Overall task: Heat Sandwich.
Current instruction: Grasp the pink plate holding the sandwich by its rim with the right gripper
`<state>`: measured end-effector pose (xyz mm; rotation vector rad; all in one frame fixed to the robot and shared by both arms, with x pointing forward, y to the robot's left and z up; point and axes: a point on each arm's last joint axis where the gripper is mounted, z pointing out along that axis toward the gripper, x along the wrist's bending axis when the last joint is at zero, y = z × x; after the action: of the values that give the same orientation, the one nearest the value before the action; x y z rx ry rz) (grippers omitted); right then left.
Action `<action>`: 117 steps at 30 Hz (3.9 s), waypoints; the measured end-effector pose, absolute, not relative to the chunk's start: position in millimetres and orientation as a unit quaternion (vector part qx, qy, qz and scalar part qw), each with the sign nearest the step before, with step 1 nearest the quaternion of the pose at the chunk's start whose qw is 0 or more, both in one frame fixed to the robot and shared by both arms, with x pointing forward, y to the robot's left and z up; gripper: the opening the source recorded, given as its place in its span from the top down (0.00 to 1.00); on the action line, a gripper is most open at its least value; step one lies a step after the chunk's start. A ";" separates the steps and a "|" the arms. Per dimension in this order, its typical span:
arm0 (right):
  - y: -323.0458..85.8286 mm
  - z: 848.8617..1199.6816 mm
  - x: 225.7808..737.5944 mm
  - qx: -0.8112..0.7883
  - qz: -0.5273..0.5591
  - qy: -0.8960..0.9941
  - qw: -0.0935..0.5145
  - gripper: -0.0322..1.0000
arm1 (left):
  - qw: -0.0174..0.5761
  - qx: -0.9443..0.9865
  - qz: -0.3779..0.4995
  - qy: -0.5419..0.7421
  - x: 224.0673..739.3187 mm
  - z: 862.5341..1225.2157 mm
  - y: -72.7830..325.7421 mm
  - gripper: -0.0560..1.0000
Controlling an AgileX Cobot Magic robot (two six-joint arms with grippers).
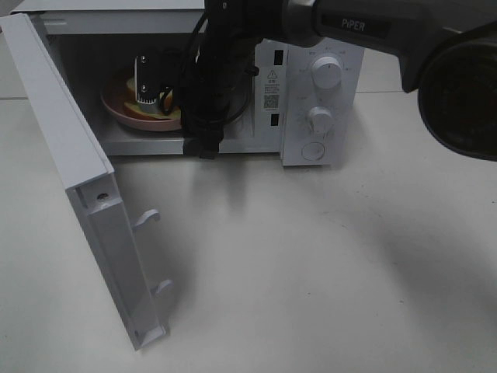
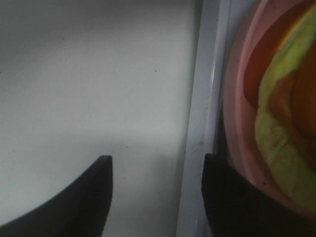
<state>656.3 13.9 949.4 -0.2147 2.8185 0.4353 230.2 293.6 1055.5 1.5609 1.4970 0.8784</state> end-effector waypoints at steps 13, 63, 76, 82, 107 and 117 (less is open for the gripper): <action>-0.1 953.3 668.9 -0.055 0.156 0.975 0.150 0.44 | 0.393 0.615 0.346 0.590 230.2 1055.5 293.6 0.33; -5.7 952.6 685.9 -0.029 0.180 0.964 0.196 0.44 | 0.393 0.615 0.346 0.590 230.2 1055.5 293.6 0.33; -7.3 926.4 695.9 -0.006 0.197 0.961 0.191 0.44 | 0.393 0.615 0.346 0.590 230.2 1055.5 293.6 0.33; -14.5 922.7 701.6 0.002 0.196 0.961 0.193 0.45 | 0.393 0.615 0.346 0.590 230.2 1055.5 293.6 0.33; -16.5 903.1 709.0 -0.032 0.190 0.960 0.201 0.79 | 0.393 0.615 0.346 0.590 230.2 1055.5 293.6 0.33; -13.2 902.2 707.9 -0.072 0.193 0.957 0.206 0.85 | 0.393 0.615 0.346 0.590 230.2 1055.5 293.6 0.33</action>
<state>707.9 -13.2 902.2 -0.2001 2.6654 0.5379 230.2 293.6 1055.5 1.5609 1.4970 0.8784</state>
